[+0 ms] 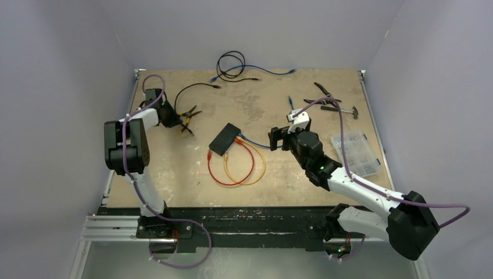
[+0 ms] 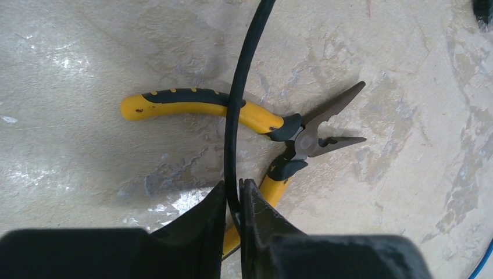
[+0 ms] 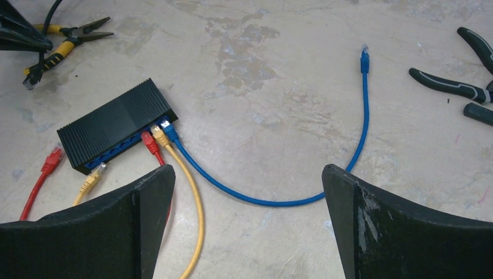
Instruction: Insert the plug into the switch port
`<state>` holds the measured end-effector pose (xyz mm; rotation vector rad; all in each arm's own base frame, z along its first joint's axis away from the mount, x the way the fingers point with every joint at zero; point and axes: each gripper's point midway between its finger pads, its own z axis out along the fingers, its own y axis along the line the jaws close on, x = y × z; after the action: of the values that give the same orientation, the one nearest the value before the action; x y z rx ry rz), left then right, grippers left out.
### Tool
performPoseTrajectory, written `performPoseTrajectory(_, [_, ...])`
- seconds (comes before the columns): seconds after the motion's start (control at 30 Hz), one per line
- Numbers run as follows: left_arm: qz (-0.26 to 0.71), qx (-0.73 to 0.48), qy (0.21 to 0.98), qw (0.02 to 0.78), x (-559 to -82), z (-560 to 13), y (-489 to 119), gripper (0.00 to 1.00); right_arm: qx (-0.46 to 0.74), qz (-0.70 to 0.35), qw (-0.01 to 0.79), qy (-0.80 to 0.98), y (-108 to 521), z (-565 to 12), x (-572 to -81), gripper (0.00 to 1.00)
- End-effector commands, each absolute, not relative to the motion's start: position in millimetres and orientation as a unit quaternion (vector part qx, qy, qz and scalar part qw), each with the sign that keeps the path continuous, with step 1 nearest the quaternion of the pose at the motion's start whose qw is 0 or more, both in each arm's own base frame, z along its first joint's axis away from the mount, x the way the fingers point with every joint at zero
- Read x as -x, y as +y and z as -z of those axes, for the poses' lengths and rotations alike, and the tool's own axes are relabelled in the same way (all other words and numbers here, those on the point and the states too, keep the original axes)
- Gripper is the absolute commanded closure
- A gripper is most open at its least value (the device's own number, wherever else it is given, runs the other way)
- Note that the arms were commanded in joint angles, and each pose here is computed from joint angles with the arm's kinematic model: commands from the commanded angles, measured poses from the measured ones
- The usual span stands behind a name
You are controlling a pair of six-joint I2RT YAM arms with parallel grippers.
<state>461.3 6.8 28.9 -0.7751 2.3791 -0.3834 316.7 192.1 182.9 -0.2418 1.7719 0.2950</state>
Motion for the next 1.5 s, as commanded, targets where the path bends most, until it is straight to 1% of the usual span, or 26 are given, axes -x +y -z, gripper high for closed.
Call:
performPoseTrajectory(0.0, [0.155,0.268,0.894,0.324,-466.3,-48.6,6.6,0.93,0.078,-0.131,0.625,0.766,186.4,-188.8,-315.0,0.01])
performPoseTrajectory(0.03, [0.155,0.263,0.894,0.328,-466.7,-53.0,6.5,0.98,0.078,-0.133,0.625,0.765,187.0,-189.2,-315.0,0.02])
performPoseTrajectory(0.1, [0.155,0.253,0.893,0.337,-467.0,-63.2,6.4,1.00,0.079,-0.134,0.625,0.765,188.2,-189.8,-315.9,0.02])
performPoseTrajectory(0.43, [0.194,0.203,0.884,0.374,-455.7,-115.6,-12.8,1.00,0.099,-0.143,0.631,0.756,202.3,-200.9,-325.2,0.01])
performPoseTrajectory(0.6, [0.204,0.156,0.878,0.405,-448.3,-148.6,-30.0,1.00,0.107,-0.143,0.635,0.751,206.9,-206.8,-329.5,0.01])
performPoseTrajectory(0.77, [0.220,0.079,0.870,0.433,-443.5,-178.9,-66.0,1.00,0.107,-0.131,0.646,0.744,204.2,-217.0,-333.6,0.01])
performPoseTrajectory(0.83, [0.230,0.038,0.867,0.439,-440.4,-188.4,-91.9,1.00,0.108,-0.126,0.650,0.741,203.1,-222.0,-334.4,0.01])
performPoseTrajectory(1.03, [0.270,-0.036,0.846,0.458,-433.8,-214.7,-140.8,1.00,0.099,-0.111,0.665,0.732,194.2,-240.1,-334.8,0.01])
performPoseTrajectory(1.27, [0.273,-0.167,0.824,0.467,-408.3,-229.4,-204.5,1.00,0.086,-0.110,0.686,0.714,185.5,-268.6,-331.0,0.01])
performPoseTrajectory(1.47, [0.266,-0.255,0.800,0.474,-385.4,-233.8,-243.5,1.00,0.096,-0.132,0.691,0.704,189.9,-287.4,-324.6,0.01])
